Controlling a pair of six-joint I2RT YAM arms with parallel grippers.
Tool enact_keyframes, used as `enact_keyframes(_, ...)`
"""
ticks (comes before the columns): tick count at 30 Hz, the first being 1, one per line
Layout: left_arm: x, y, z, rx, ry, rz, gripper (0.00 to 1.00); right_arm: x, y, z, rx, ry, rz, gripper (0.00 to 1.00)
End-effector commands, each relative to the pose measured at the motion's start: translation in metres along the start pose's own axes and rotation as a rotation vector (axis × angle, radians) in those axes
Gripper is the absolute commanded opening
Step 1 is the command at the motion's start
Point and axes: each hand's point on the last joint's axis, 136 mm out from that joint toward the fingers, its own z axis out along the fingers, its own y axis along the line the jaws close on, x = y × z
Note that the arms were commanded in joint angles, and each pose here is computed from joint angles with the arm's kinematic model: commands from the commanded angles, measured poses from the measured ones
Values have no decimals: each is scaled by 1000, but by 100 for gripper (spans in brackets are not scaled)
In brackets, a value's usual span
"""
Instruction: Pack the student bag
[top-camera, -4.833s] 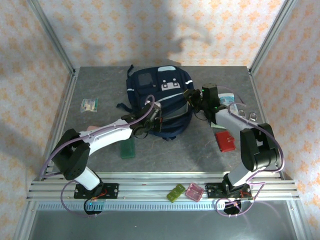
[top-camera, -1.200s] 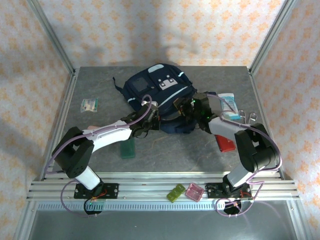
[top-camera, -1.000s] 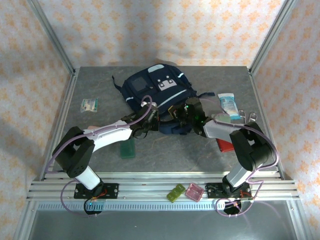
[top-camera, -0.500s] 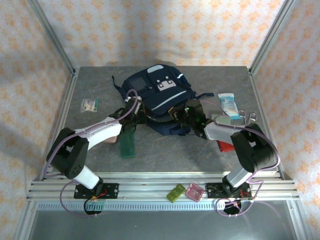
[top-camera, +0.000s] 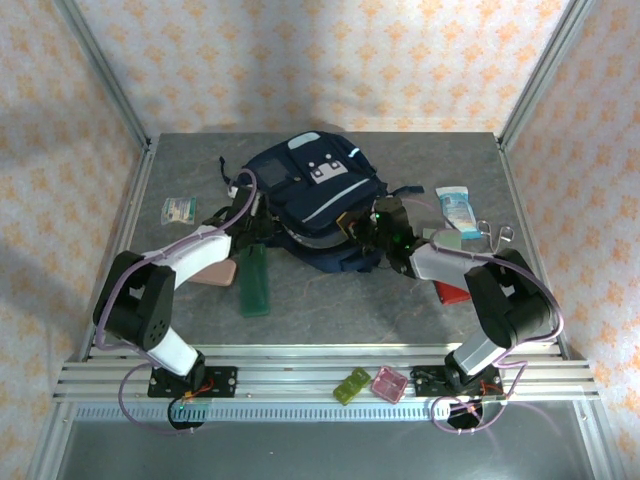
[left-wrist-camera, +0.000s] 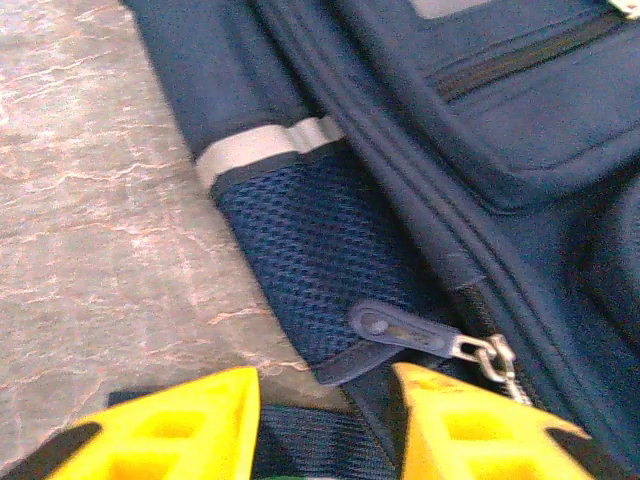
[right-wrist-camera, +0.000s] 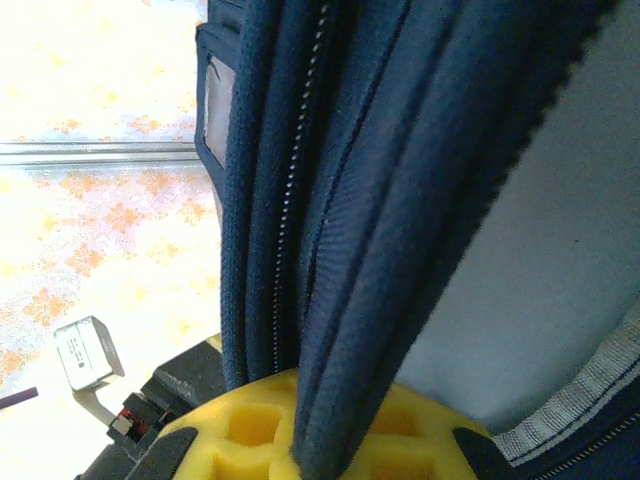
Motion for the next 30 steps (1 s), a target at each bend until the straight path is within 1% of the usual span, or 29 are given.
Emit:
enact_keyframes(1, 4, -2, -19, 0, -18, 7, 45, -18, 23, 0, -51, -56, -43, 2)
enact_keyframes(4, 15, -6, -28, 27, -24, -7, 45, -15, 18, 8, -25, -25, -52, 5)
enact_keyframes(5, 18, -7, -31, 34, -25, -16, 45, -14, 17, 10, -14, -17, -61, 9)
enact_keyframes(7, 23, -8, -36, 53, -31, -29, 47, -12, 13, 11, 10, -14, -79, 18)
enact_keyframes(9, 26, -8, -42, 72, -43, -48, 52, -10, 8, 9, 44, -13, -116, 32)
enact_keyframes(11, 28, -11, -48, 110, -52, -64, 54, -7, 3, 3, 75, -10, -160, 42)
enact_keyframes(13, 29, -12, -55, 143, -66, -85, 60, -3, 2, -7, 83, -13, -211, 50)
enact_keyframes(15, 31, -13, -61, 179, -78, -90, 62, -3, -3, -22, 101, -36, -253, 59)
enact_keyframes(17, 33, -14, -64, 194, -73, -88, 63, -3, -7, -38, 118, -67, -280, 62)
enact_keyframes(19, 37, -15, -64, 203, -55, -80, 63, -1, -8, -50, 108, -76, -313, 62)
enact_keyframes(23, 48, -14, -61, 187, -14, -75, 64, 9, -11, -64, 93, -52, -348, 62)
enact_keyframes(26, 52, -12, -62, 175, -4, -72, 65, 15, -16, -68, 102, -32, -379, 62)
enact_keyframes(27, 53, -10, -62, 168, 2, -91, 67, 16, -19, -69, 113, -32, -384, 63)
enact_keyframes(30, 63, 2, -63, 108, 33, -119, 76, 18, -22, -72, 109, -39, -390, 64)
